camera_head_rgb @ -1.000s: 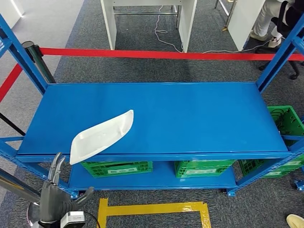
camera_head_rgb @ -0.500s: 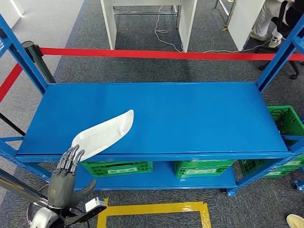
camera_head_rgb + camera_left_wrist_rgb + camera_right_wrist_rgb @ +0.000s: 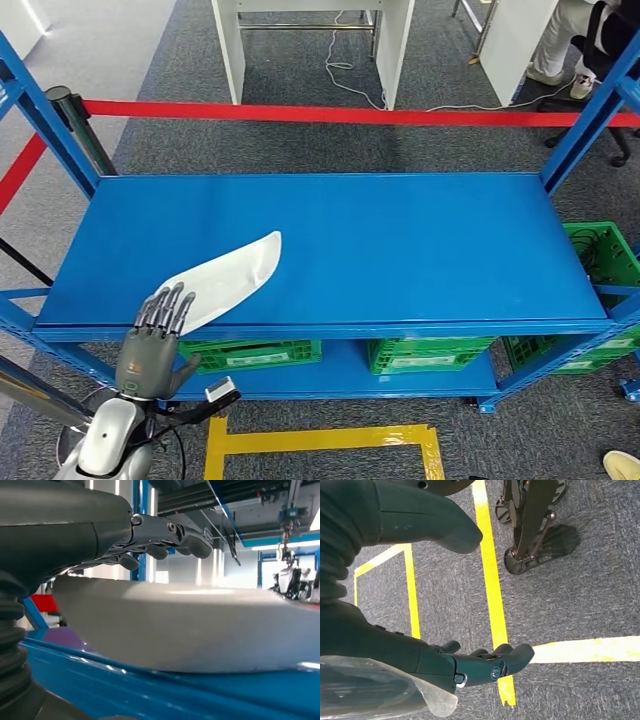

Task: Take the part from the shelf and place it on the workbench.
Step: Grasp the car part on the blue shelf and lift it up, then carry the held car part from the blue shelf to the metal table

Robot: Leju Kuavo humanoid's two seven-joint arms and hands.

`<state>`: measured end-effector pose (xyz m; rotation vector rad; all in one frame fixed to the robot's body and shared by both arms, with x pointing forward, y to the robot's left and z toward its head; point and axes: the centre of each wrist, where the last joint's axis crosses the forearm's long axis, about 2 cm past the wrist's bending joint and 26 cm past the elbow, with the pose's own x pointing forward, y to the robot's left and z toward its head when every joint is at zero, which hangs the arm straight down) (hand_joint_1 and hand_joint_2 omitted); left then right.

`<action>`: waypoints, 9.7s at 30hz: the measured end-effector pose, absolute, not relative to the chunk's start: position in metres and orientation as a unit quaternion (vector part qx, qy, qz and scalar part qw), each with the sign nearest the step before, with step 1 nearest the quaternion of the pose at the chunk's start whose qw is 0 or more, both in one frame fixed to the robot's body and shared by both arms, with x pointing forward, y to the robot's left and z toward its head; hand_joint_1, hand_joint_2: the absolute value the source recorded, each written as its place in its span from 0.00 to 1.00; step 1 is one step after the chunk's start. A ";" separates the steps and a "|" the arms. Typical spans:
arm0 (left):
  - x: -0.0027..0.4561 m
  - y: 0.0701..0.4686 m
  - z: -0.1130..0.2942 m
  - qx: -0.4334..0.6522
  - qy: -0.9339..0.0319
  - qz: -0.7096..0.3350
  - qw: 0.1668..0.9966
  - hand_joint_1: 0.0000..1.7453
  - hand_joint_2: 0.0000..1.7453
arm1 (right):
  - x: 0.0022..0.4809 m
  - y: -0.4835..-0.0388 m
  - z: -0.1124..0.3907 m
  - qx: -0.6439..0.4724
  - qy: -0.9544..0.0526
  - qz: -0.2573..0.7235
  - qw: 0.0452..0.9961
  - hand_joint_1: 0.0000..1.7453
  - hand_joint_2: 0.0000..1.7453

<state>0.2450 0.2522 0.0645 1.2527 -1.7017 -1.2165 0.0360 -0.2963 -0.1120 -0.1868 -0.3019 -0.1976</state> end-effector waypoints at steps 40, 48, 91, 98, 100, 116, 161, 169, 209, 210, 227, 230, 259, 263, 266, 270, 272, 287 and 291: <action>0.275 0.229 0.070 0.481 -0.623 -0.490 0.375 0.76 1.00 | 0.035 -0.296 -0.112 -0.088 -0.141 -0.101 0.981 0.00 1.00; 0.273 0.226 0.082 0.480 -0.642 -0.477 0.360 0.75 1.00 | 0.034 -0.295 -0.112 -0.088 -0.140 -0.104 0.981 0.00 1.00; 0.226 0.213 0.114 0.445 -0.771 -0.348 0.292 1.00 1.00 | 0.033 -0.289 -0.112 -0.090 -0.135 -0.109 0.981 0.00 1.00; 0.195 0.204 0.126 0.379 -0.830 -0.282 0.296 1.00 1.00 | 0.033 -0.285 -0.112 -0.089 -0.134 -0.092 0.983 0.00 1.00; 0.186 0.201 0.129 0.362 -0.845 -0.265 0.291 1.00 1.00 | 0.033 -0.285 -0.112 -0.094 -0.147 -0.086 0.981 0.00 1.00; 0.163 0.197 0.142 0.352 -0.872 -0.188 0.284 1.00 1.00 | 0.042 -0.293 -0.110 -0.193 -0.158 -0.043 0.968 0.00 1.00; 0.114 0.232 0.120 0.379 -0.841 -0.144 0.359 1.00 1.00 | 0.053 -0.281 -0.110 -0.063 -0.233 0.038 0.970 0.00 1.00; 0.107 0.237 0.121 0.392 -0.835 -0.143 0.359 1.00 1.00 | 0.054 -0.275 -0.110 -0.051 -0.235 0.061 0.969 0.00 1.00; 0.082 0.251 0.130 0.429 -0.813 -0.161 0.358 1.00 1.00 | 0.063 -0.255 -0.107 -0.023 -0.232 0.103 0.967 0.00 1.00; 0.082 0.252 0.130 0.429 -0.814 -0.161 0.358 1.00 1.00 | 0.063 -0.254 -0.108 -0.023 -0.232 0.103 0.967 0.00 1.00; 0.082 0.253 0.130 0.420 -0.819 -0.175 0.349 1.00 1.00 | 0.061 -0.245 -0.107 -0.015 -0.237 0.103 0.966 0.00 1.00; 0.083 0.253 0.131 0.419 -0.821 -0.175 0.347 1.00 1.00 | 0.060 -0.245 -0.107 -0.016 -0.236 0.103 0.966 0.00 1.00; 0.113 0.235 0.139 0.379 -0.853 -0.154 0.325 1.00 1.00 | 0.052 -0.251 -0.109 -0.032 -0.216 0.058 0.974 0.00 1.00; 0.116 0.230 0.138 0.370 -0.855 -0.158 0.326 1.00 1.00 | 0.052 -0.253 -0.109 -0.035 -0.215 0.051 0.975 0.00 1.00; 0.118 0.228 0.137 0.366 -0.857 -0.164 0.324 1.00 1.00 | 0.051 -0.257 -0.109 -0.038 -0.211 0.047 0.976 0.00 1.00; 0.124 0.219 0.138 0.355 -0.863 -0.169 0.318 1.00 1.00 | 0.049 -0.260 -0.110 -0.042 -0.204 0.041 0.977 0.00 1.00; 0.126 0.215 0.138 0.350 -0.865 -0.171 0.317 1.00 1.00 | 0.047 -0.262 -0.110 -0.044 -0.200 0.036 0.978 0.00 1.00; 0.139 0.193 0.133 0.309 -0.876 -0.183 0.320 1.00 1.00 | 0.043 -0.272 -0.111 -0.055 -0.193 0.014 0.980 0.00 1.00; 0.142 0.191 0.133 0.307 -0.878 -0.183 0.319 1.00 1.00 | 0.045 -0.274 -0.111 -0.057 -0.195 0.010 0.979 0.00 1.00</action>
